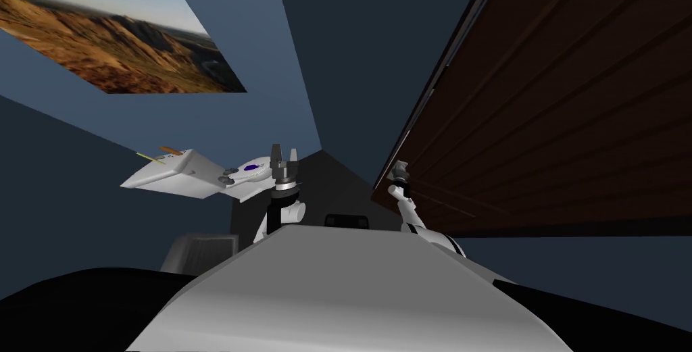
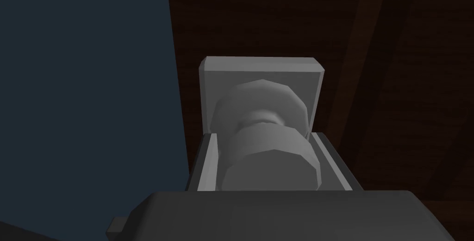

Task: Pull the door open

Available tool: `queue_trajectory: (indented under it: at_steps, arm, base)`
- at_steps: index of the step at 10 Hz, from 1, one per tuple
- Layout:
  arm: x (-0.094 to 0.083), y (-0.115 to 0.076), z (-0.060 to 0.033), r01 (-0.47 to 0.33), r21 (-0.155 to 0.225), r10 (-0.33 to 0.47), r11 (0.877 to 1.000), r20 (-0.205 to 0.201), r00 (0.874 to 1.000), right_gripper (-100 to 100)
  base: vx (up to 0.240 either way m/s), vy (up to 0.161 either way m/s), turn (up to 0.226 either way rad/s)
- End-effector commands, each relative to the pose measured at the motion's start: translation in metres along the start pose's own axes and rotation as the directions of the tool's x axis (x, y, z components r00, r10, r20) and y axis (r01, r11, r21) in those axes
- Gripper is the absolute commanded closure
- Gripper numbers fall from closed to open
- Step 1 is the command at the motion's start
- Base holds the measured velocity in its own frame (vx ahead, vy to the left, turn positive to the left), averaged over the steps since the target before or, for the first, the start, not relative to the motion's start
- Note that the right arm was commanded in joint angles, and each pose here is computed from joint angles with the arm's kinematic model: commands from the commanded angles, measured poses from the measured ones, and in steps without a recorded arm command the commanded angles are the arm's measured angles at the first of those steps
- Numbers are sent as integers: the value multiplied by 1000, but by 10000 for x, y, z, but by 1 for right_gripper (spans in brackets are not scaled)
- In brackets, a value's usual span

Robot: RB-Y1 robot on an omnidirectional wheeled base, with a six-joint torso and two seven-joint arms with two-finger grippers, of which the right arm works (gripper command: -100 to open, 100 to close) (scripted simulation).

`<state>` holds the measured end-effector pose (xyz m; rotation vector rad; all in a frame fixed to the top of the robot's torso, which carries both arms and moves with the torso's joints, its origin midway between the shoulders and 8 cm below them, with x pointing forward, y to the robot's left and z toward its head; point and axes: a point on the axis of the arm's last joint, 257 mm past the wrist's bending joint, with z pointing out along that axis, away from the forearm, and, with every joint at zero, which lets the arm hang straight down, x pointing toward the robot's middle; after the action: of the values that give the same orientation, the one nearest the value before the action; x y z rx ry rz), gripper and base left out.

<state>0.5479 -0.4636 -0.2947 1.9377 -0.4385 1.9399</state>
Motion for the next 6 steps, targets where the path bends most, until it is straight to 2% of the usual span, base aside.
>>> queue_trajectory:
  at_steps: [1, 6]
  arm:
    - [-12, -47, -13, -14, 25, 14, 1000, 4, 1000, 100]
    - [-10, -102, -20, -34, 75, 34, 997, 9, 999, 100]
  base:
    - [-271, -38, 197]
    - [-250, -47, 169]
